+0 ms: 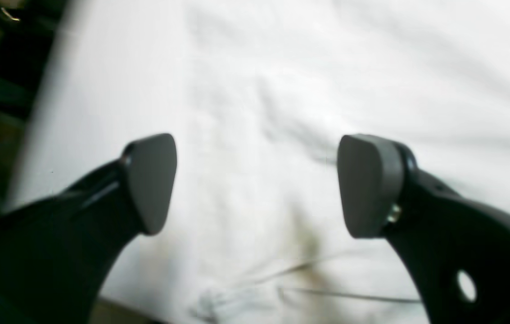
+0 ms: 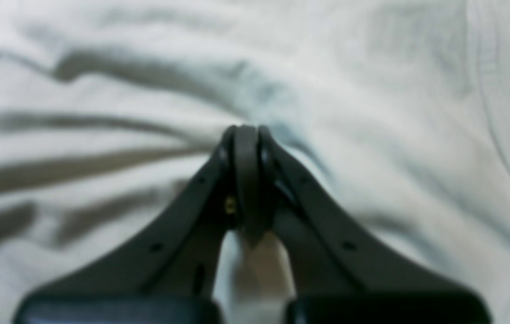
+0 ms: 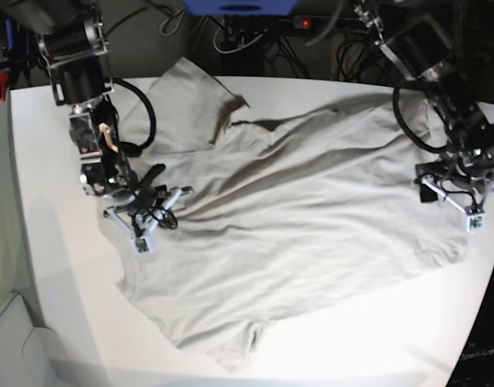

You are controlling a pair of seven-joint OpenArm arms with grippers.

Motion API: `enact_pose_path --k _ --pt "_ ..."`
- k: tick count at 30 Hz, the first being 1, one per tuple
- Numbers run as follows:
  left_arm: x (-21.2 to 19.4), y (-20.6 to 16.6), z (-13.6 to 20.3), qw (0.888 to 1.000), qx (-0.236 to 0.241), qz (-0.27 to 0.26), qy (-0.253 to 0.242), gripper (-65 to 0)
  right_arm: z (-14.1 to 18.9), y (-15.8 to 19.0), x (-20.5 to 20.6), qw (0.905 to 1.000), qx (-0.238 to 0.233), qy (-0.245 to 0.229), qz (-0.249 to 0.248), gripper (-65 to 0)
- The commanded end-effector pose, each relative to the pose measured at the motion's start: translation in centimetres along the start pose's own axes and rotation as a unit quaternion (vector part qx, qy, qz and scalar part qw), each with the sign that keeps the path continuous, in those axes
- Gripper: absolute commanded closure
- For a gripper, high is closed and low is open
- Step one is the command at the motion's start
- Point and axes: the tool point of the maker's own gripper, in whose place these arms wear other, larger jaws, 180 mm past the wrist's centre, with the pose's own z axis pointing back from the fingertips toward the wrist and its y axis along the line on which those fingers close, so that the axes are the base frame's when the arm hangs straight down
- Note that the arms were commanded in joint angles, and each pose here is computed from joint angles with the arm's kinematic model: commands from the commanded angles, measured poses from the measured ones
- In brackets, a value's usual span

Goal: Layout the t-shirt on the table in an organized manner, then fold the t-shirt properly
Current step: 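Drag the grasped edge with the left gripper away from the right gripper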

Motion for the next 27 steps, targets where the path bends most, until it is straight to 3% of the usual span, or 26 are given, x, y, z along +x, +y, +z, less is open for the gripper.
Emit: enact_pose_path --k 1,7,13,20,27 --pt "2.5 0.3 -0.2 1.0 -0.001 0.007 -0.03 -54.0 0.6 -0.1 1.3 0.9998 0.005 -0.015 0.012 0.0" --pt "2.6 -0.6 -3.8 0.998 -0.034 0.024 -0.043 -54.0 2.1 -0.3 1.4 0.9994 0.001 -0.01 0.032 0.0" --pt "1.7 -0.9 -6.4 0.997 -0.054 0.04 -0.031 -54.0 2.9 -1.5 1.1 0.9996 -0.012 -0.012 0.022 0.0" --pt "0.4 -0.2 -9.4 0.996 -0.015 0.084 -0.002 -54.0 3.5 -3.0 0.3 0.9995 -0.027 -0.011 0.007 0.0" --pt "4.1 -2.0 -11.8 0.993 -0.001 0.111 -0.049 -54.0 4.2 -4.2 -1.3 0.9992 -0.039 0.003 0.006 0.0"
